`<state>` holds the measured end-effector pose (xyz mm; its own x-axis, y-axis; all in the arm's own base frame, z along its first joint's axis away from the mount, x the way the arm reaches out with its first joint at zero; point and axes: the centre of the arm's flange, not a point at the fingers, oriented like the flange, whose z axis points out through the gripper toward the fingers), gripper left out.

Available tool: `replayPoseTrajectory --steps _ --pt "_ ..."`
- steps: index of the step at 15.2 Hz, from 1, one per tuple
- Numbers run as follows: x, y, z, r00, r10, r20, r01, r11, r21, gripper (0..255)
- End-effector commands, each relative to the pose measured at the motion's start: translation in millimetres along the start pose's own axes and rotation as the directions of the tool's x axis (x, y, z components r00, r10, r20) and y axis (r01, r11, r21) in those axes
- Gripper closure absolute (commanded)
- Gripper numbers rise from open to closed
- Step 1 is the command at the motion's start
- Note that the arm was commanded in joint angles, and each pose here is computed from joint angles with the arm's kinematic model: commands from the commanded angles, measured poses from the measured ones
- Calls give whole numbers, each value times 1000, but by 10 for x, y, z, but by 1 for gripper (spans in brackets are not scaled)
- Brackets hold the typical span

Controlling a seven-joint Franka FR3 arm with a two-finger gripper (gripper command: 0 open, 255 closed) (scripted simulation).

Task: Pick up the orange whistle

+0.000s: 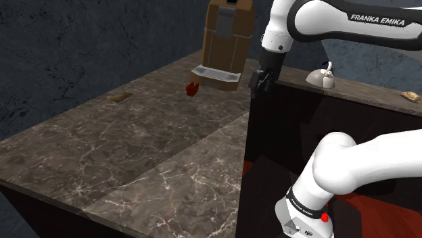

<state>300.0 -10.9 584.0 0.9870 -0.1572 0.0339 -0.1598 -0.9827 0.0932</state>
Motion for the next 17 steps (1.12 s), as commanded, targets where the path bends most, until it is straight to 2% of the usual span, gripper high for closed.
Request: replayPoseTrajectory --steps 1,17 --pt "0 0 0 1000 0 0 0 1000 0 0" --pt "2078 -212 397 999 -30 15 29 998 62 0"
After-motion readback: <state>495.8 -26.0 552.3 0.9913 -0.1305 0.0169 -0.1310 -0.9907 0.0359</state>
